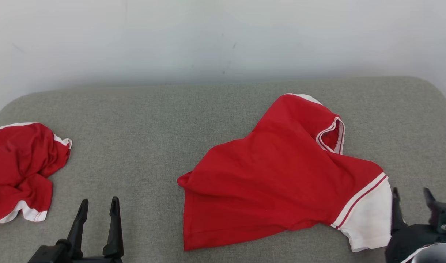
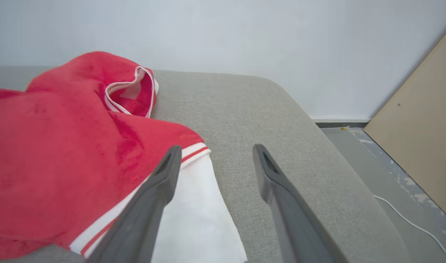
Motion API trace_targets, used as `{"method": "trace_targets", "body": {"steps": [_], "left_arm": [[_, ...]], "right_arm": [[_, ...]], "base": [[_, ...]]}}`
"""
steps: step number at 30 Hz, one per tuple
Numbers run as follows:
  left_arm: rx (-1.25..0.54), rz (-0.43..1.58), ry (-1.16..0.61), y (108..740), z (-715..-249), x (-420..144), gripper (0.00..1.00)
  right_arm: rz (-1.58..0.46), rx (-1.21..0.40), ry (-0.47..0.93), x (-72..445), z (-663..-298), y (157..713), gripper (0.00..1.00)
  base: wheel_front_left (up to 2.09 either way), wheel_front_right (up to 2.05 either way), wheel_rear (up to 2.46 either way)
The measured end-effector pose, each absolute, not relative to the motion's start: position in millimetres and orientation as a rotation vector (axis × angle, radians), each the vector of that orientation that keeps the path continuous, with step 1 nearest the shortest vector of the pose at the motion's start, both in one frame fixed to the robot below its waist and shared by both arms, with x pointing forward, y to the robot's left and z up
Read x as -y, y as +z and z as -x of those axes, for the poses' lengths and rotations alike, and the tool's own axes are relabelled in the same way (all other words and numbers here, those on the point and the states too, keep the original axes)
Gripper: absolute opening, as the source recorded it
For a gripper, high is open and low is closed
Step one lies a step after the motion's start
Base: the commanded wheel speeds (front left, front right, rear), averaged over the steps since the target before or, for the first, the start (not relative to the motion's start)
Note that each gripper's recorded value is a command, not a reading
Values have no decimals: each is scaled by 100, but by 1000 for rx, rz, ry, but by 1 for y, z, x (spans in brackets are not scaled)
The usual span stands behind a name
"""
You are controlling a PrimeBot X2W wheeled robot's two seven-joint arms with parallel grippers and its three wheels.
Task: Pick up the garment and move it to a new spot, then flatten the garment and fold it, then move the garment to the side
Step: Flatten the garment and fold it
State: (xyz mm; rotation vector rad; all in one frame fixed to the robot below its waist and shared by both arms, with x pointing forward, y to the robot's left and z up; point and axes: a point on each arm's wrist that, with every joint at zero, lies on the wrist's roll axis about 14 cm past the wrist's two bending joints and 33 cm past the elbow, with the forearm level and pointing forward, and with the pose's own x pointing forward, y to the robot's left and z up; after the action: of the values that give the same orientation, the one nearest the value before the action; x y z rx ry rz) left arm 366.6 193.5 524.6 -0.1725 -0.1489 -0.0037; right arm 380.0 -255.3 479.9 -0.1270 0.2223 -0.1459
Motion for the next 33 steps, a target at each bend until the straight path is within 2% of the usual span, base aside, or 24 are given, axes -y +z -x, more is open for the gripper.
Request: {"method": "trace_targets", "body": {"steps": [11, 33], "left_arm": [[141, 173, 6, 521, -346, -196, 100], [115, 139, 30, 510, -310, -202, 100]], "right_arm": [[114, 46, 49, 191, -363, 513, 100], [125, 97, 34, 196, -327, 523, 100]], "base": [[0, 0, 0], [0, 0, 0]]}}
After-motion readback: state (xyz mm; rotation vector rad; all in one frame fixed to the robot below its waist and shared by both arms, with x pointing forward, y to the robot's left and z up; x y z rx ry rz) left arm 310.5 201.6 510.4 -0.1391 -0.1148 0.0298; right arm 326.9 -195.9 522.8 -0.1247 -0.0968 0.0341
